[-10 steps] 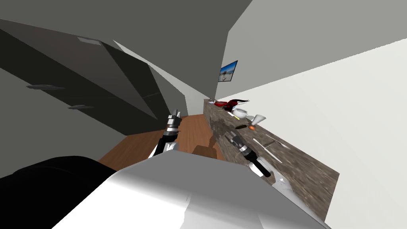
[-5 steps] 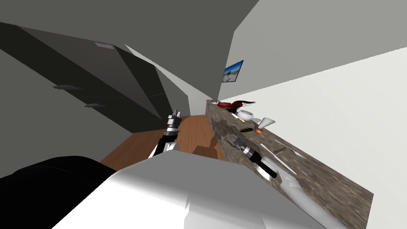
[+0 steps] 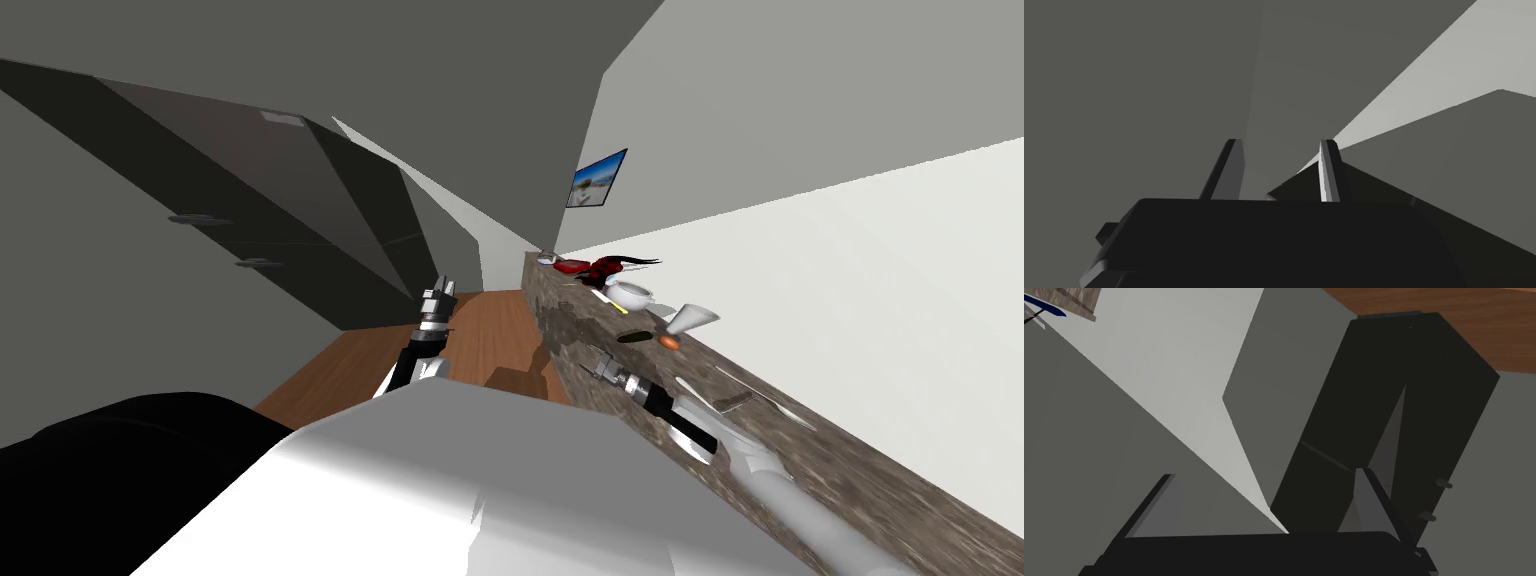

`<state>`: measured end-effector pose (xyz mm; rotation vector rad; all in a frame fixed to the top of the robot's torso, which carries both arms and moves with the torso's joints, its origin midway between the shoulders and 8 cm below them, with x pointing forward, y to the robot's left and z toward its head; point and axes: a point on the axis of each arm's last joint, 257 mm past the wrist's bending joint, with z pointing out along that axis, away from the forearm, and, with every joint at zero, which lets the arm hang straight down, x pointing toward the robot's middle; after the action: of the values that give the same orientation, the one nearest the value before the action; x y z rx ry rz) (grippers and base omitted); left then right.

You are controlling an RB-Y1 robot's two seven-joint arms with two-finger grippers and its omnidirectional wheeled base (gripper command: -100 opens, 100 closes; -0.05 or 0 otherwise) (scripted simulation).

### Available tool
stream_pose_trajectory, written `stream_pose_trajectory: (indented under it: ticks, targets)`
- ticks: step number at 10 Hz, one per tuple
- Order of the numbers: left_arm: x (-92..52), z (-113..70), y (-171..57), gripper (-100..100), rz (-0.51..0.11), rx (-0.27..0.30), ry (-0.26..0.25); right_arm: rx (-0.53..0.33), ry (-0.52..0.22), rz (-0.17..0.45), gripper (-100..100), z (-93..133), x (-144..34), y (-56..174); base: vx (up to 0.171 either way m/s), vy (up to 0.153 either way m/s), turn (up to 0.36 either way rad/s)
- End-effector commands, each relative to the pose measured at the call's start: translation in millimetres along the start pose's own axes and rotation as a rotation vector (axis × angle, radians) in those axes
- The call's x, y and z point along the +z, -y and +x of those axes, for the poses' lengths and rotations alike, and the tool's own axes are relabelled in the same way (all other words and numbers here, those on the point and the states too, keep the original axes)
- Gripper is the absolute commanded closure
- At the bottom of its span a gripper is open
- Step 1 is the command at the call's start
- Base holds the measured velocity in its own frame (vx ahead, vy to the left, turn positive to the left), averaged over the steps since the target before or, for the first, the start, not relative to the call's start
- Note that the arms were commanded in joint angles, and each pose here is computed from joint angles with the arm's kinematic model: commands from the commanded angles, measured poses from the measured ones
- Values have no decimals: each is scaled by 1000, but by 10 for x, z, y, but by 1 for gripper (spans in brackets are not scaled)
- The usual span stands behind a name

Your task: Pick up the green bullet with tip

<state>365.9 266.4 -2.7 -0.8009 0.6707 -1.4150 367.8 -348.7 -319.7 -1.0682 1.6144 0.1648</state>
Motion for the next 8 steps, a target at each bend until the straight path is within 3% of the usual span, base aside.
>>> stream_pose_trajectory:
  ticks: [1,3,5,6,7,8]
  targets:
    - [0,0,0,0,0,0,0,-96,-59,-48,-100,187,-133,37,77,47,87]
    - [0,0,0,0,0,0,0,-96,-84,-43,-100,276,-197,78,44,23,25]
    - [0,0,0,0,0,0,0,-229,-183,-121,-100,565,-460,167,87,24,109]
    - [0,0,0,0,0,0,0,-248,-211,-118,-100,646,-553,233,91,23,27]
    - [0,0,0,0,0,0,0,-317,-267,-153,-100,795,-736,329,95,36,40]
    - [0,0,0,0,0,0,0,-318,-271,-153,-100,800,-749,340,66,25,27]
